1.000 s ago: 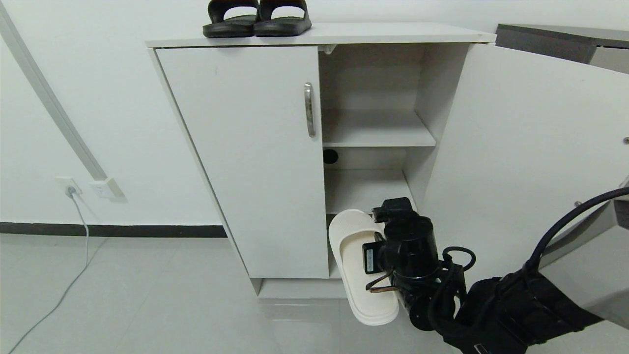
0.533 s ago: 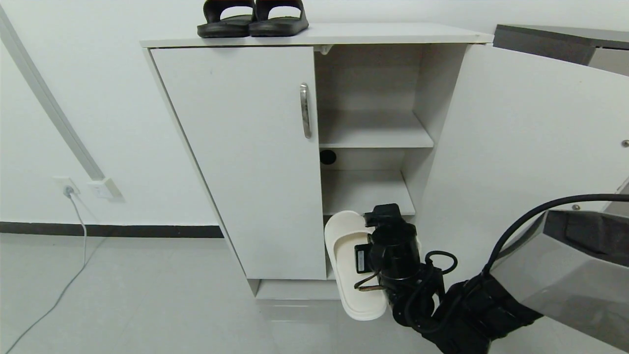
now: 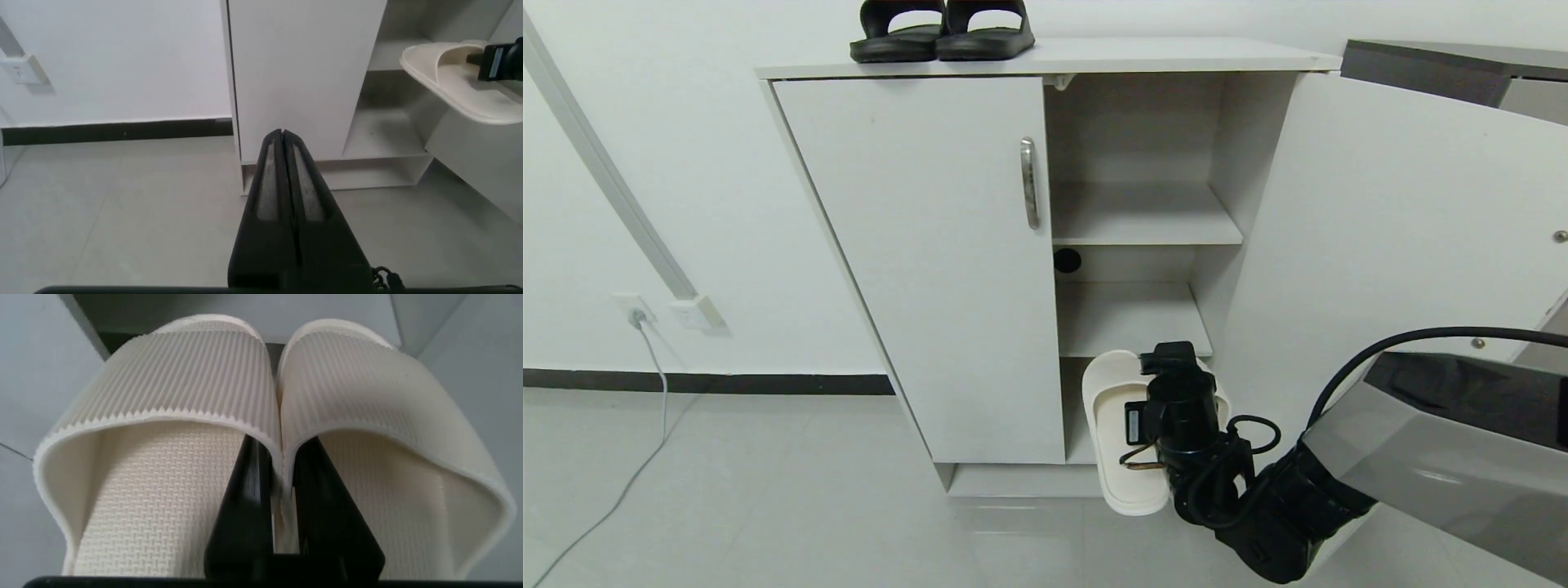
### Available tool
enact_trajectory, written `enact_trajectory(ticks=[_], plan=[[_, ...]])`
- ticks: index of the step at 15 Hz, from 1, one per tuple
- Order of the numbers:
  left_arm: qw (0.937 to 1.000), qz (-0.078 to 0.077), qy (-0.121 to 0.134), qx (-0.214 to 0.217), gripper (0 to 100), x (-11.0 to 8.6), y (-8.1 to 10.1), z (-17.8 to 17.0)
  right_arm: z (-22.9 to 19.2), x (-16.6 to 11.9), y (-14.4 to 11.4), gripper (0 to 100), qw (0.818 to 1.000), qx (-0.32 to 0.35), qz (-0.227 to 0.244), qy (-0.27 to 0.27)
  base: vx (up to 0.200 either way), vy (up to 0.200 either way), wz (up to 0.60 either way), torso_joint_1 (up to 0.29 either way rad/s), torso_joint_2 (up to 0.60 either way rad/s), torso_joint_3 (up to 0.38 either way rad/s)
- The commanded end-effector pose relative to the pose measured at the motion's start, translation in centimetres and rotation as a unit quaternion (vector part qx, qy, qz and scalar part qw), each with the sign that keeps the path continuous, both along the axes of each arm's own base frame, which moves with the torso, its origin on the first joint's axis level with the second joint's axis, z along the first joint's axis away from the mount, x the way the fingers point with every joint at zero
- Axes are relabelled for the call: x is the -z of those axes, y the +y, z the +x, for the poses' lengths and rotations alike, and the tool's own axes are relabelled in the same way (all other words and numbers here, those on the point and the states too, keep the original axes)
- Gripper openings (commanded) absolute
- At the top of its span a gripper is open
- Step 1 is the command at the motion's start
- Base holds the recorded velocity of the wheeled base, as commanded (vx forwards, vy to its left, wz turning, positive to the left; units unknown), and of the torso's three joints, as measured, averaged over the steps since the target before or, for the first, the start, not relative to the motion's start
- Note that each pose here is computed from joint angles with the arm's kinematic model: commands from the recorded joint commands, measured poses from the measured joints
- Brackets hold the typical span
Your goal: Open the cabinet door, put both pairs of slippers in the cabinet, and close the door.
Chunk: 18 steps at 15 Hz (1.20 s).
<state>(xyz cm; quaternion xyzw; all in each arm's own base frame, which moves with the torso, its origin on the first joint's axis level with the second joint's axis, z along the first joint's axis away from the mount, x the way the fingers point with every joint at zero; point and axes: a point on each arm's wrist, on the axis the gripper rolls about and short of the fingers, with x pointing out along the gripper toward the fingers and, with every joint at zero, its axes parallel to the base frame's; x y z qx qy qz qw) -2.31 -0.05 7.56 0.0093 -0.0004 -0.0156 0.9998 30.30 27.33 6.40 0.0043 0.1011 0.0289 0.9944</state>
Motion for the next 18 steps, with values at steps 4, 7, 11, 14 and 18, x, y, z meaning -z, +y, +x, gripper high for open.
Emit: enact_trajectory(ticks=[4,7,11,14,18], plan=[[1.0000,0.000,0.001,0.000,0,0.0,0.0,0.0,0.7,0.3,0.3,0,1.000,0.002,0.001,-0.004,0.000,0.000,0.00,0.001,0.00,-0.029],[1.0000,0.000,0.001,0.000,0,0.0,0.0,0.0,1.0,-0.1,0.5,0,1.000,0.002,0.004,-0.010,0.000,0.000,0.00,0.002,0.00,-0.173],[1.0000,0.000,0.001,0.000,0,0.0,0.0,0.0,1.0,-0.4,0.5,0,1.000,-0.001,-0.010,-0.016,0.000,0.000,0.00,0.006,0.00,-0.198],[1.0000,0.000,0.001,0.000,0,0.0,0.0,0.0,1.3,-1.0,0.5,0,0.999,0.000,-0.009,-0.040,0.000,0.000,0.00,-0.001,0.00,-0.198],[1.0000,0.000,0.001,0.000,0,0.0,0.0,0.0,1.3,-2.6,0.3,0,0.994,0.005,-0.006,-0.112,0.000,0.000,0.00,0.006,0.00,-0.190]])
